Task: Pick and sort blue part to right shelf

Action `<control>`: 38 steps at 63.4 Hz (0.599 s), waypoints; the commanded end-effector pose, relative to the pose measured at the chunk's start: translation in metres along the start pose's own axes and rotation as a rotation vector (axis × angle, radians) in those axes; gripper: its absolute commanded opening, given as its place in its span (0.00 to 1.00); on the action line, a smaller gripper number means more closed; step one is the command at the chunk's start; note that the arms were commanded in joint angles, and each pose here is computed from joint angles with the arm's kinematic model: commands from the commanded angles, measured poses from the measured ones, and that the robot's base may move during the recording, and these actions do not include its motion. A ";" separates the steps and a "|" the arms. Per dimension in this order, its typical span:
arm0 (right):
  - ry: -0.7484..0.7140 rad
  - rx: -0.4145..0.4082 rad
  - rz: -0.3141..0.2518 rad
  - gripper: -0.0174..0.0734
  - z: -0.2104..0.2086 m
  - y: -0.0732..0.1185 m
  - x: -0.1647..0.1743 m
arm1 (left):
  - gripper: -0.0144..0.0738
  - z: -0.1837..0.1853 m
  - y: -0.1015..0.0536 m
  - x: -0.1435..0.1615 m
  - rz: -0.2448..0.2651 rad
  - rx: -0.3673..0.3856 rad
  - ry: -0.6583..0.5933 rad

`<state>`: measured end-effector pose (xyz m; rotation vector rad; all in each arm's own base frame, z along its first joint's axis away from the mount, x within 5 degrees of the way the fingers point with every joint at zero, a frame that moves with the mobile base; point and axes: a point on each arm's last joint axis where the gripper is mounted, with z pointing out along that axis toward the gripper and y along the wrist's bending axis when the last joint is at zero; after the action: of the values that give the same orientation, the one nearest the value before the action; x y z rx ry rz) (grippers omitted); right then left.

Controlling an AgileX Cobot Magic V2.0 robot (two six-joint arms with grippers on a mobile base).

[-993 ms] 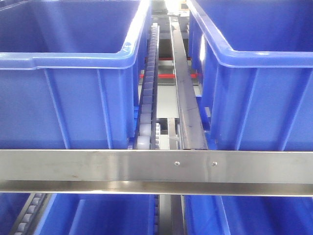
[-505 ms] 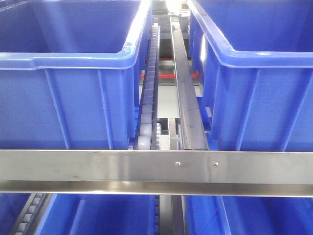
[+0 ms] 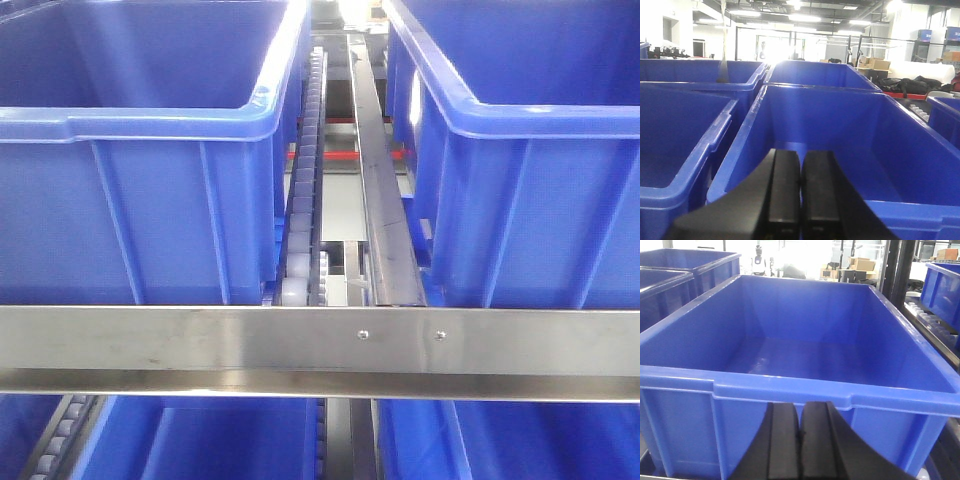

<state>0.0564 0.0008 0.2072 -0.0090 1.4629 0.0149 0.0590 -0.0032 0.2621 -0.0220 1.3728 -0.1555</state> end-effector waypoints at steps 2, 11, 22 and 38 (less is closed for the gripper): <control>-0.131 0.012 -0.017 0.23 -0.003 -0.001 -0.017 | 0.31 0.001 0.002 -0.015 -0.003 -0.028 -0.085; -0.131 0.012 -0.017 0.23 -0.003 -0.001 -0.017 | 0.31 0.001 0.002 -0.015 -0.003 -0.028 -0.085; -0.131 0.012 -0.017 0.23 -0.003 -0.001 -0.017 | 0.30 0.001 0.005 -0.001 -0.013 -0.051 -0.069; -0.131 0.012 -0.017 0.23 -0.003 -0.001 -0.017 | 0.31 -0.005 0.007 0.015 0.074 -0.063 -0.100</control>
<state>0.0565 0.0008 0.2070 -0.0084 1.4635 0.0142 0.0619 -0.0011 0.2304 -0.0003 1.4062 -0.0713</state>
